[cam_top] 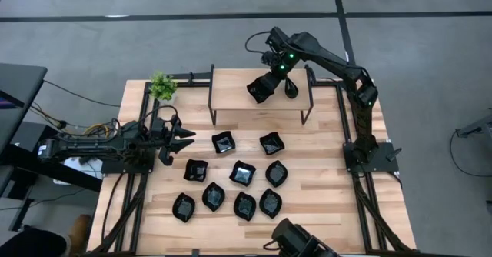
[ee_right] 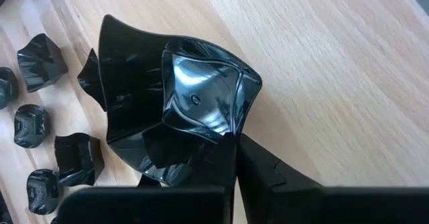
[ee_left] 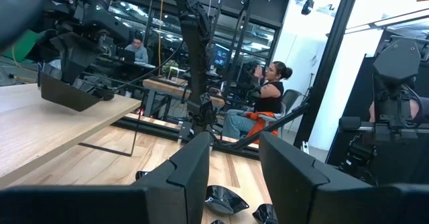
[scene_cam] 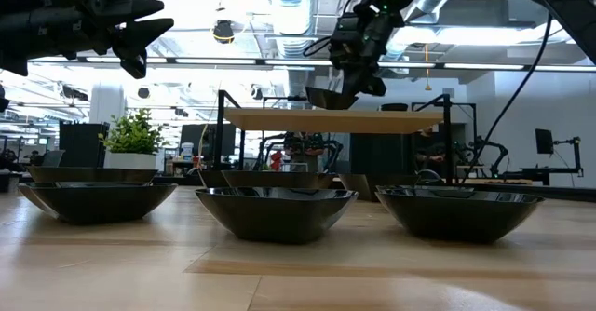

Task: Pick & Place Mini shaped plates
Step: Put the distorted square plate on the shelf, then stack the distorted square plate on top of the other distorted square plate on the shelf

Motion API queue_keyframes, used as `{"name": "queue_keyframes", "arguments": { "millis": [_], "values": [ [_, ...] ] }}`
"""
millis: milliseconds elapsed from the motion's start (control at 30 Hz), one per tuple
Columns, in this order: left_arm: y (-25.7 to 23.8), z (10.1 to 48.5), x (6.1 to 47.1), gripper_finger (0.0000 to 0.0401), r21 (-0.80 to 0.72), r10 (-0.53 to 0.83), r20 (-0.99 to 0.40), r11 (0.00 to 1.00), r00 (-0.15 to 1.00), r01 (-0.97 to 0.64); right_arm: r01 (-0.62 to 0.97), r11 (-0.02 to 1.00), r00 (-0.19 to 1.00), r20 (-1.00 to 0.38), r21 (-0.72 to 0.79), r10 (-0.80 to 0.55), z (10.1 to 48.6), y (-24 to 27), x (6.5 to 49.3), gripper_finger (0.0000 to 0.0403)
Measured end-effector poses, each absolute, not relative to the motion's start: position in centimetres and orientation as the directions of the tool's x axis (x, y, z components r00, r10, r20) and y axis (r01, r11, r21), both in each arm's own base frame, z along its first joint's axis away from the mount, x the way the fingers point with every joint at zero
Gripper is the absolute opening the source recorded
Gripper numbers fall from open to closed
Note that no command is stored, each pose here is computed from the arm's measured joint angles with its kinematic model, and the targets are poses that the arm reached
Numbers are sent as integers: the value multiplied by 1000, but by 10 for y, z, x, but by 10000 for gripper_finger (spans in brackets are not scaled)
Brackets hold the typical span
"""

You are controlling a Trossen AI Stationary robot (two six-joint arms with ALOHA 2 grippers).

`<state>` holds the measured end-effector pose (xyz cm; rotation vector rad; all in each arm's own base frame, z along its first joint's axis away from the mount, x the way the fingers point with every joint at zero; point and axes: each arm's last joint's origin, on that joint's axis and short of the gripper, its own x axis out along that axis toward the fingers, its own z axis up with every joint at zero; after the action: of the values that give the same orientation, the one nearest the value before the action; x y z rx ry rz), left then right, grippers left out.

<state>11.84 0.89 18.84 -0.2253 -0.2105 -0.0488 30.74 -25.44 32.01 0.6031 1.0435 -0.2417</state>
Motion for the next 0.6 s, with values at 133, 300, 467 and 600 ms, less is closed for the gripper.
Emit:
{"name": "queue_keyframes", "arguments": {
  "millis": [133,300,467,600],
  "values": [
    [9,189,118,132,-217,-24,213,974,977,71,462,818,499,-863,341,78,320,-255,308,18],
    [9,189,118,132,-216,-24,213,974,977,71,465,820,499,-864,333,68,321,-256,309,30],
    [9,189,118,132,-217,-24,213,974,977,71,460,826,517,-855,324,48,324,-258,310,39],
    [9,188,118,132,-217,-24,212,974,977,71,453,834,556,-831,313,10,343,-259,309,40]
  ]
}}
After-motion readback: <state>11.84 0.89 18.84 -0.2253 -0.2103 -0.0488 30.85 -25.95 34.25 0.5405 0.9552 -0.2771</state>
